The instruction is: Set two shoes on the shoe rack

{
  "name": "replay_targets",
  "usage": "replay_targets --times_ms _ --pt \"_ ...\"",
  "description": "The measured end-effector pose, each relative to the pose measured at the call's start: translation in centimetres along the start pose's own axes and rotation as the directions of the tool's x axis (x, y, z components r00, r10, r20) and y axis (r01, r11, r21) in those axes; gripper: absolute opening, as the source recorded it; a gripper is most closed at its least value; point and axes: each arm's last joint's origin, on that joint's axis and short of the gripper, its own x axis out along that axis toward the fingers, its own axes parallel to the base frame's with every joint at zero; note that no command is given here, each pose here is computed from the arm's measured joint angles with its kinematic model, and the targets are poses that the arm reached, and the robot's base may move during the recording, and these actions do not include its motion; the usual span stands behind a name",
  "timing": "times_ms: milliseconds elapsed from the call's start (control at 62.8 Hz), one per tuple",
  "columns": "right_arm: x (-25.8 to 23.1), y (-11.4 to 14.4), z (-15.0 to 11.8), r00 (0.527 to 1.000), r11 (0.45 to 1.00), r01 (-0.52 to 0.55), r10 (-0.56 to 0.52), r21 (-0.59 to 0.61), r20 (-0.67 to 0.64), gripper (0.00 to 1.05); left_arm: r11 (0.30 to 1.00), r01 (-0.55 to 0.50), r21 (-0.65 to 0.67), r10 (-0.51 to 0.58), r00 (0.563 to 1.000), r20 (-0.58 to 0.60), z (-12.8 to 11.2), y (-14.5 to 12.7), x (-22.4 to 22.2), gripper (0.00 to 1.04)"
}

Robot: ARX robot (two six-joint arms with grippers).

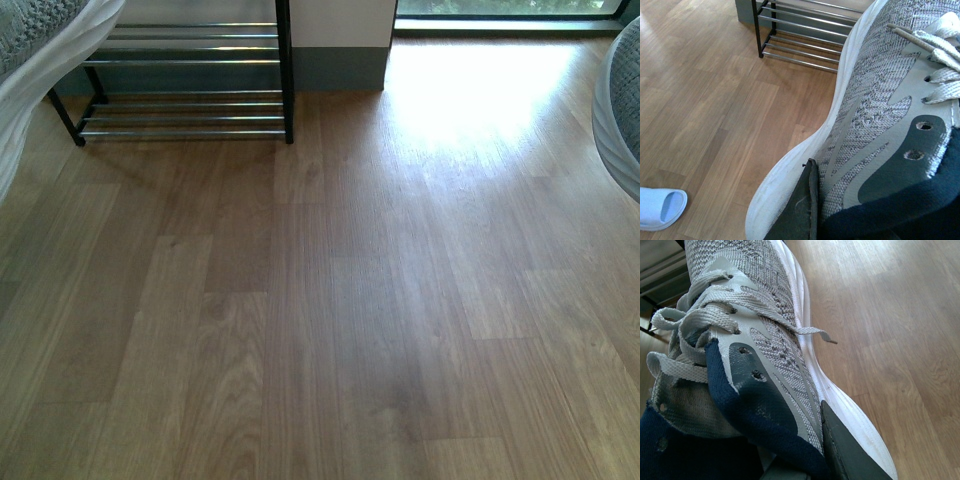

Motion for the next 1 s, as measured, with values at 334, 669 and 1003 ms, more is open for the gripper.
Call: replay_targets --times_ms 334,669,1003 --pt "0.00 0.01 0.00 1.000 1.000 -0.003 0.003 -0.001 0.000 0.01 1.000 0.003 0.000 -0.003 1.000 -0.001 0.00 0.00 0.01 0.02" --pt "0.00 0.00 0.00 1.000 1.000 0.000 0.000 0.000 0.000 0.01 1.000 0.003 0.001 -0.003 1.000 -0.001 0.00 0.00 0.00 0.02" --pt "-0.01 0.02 0.01 1.000 1.000 -0.003 0.003 -0.001 0.000 0.01 1.000 0.001 0.001 -0.001 1.000 -0.003 -0.03 0.03 0.05 0.02"
